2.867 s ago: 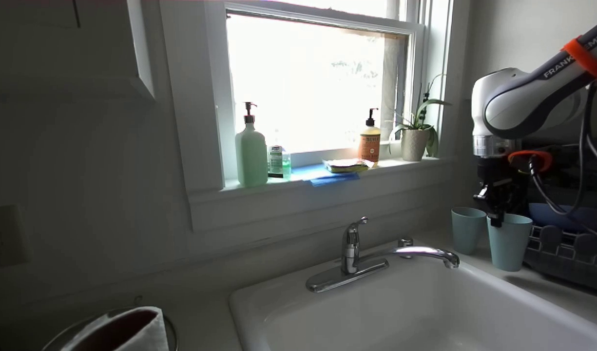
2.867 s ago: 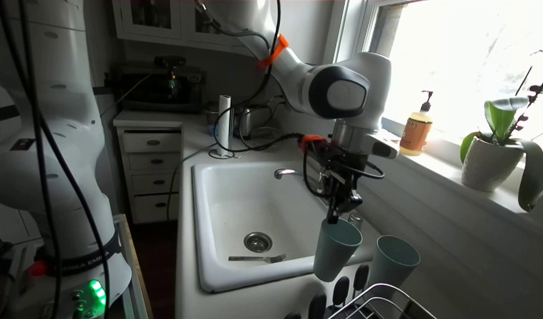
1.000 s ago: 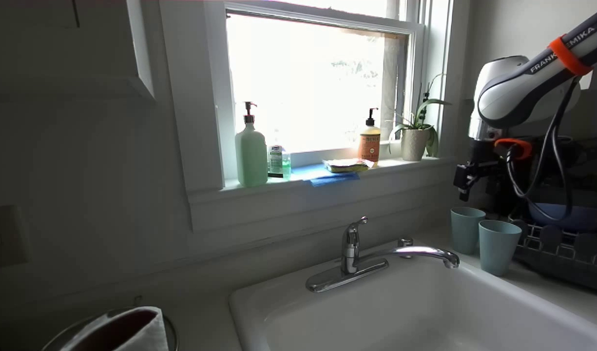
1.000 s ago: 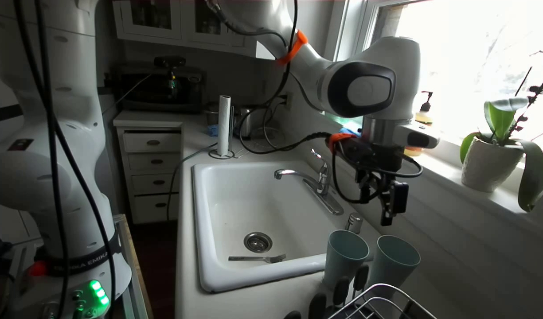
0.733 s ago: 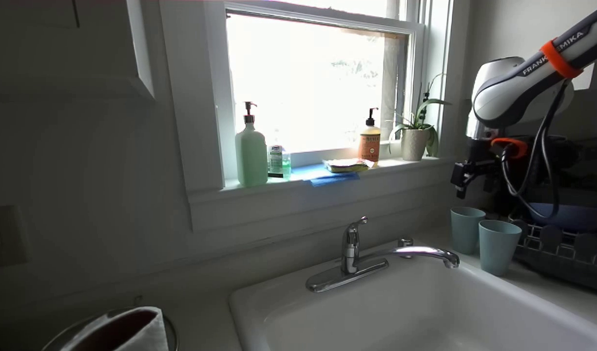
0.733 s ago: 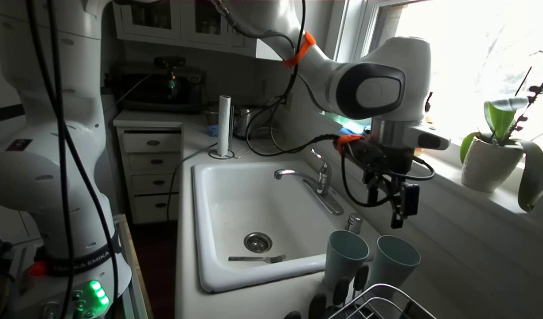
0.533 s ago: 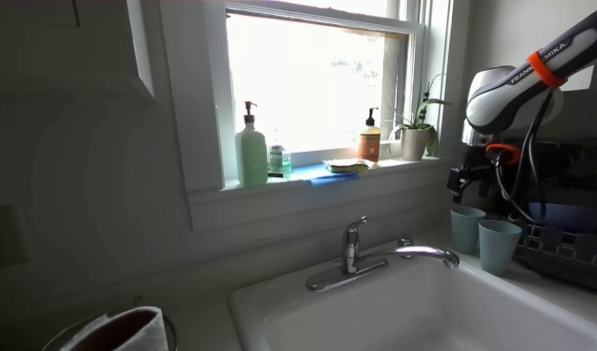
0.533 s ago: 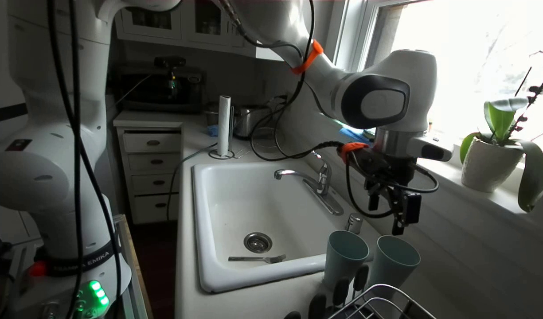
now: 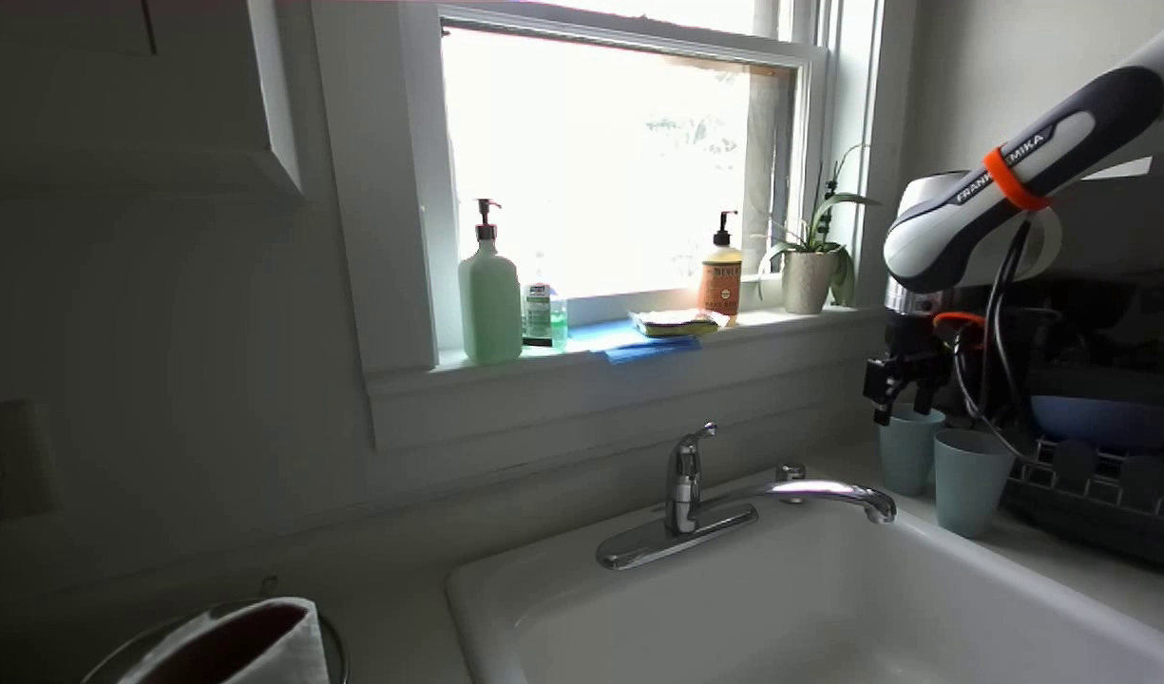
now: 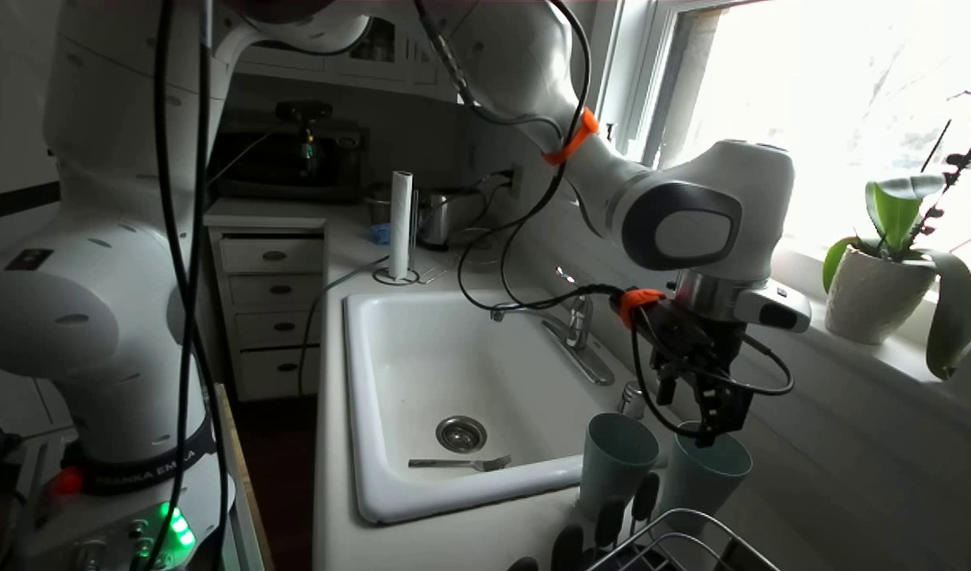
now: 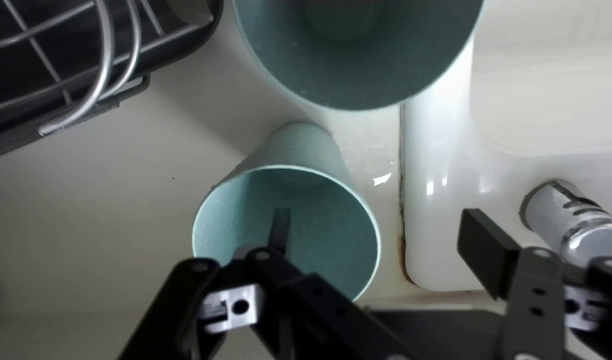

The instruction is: Rearrange the cups and move it to the left of the sink

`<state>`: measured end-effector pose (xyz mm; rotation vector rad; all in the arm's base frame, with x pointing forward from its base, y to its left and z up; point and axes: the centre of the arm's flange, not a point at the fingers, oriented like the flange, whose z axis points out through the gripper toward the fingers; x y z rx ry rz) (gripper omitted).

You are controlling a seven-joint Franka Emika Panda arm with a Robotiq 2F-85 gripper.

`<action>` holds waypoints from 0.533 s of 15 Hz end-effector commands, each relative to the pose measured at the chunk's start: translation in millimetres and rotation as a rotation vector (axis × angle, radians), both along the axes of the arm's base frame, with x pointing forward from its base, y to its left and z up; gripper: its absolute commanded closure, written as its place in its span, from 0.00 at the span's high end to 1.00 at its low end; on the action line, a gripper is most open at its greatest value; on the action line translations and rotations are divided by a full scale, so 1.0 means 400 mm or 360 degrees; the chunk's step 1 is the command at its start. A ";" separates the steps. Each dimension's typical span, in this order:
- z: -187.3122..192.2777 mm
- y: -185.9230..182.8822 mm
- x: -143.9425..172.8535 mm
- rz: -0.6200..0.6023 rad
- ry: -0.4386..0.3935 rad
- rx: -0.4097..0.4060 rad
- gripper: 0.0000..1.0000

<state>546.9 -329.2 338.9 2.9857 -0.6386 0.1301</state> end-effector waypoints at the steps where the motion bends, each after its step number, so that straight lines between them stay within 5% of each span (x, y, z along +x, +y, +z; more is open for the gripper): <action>1: -0.024 -0.029 0.027 0.0055 -0.0010 0.0004 0.56; 8: -0.016 -0.034 0.033 0.0100 0.0001 -0.0008 0.07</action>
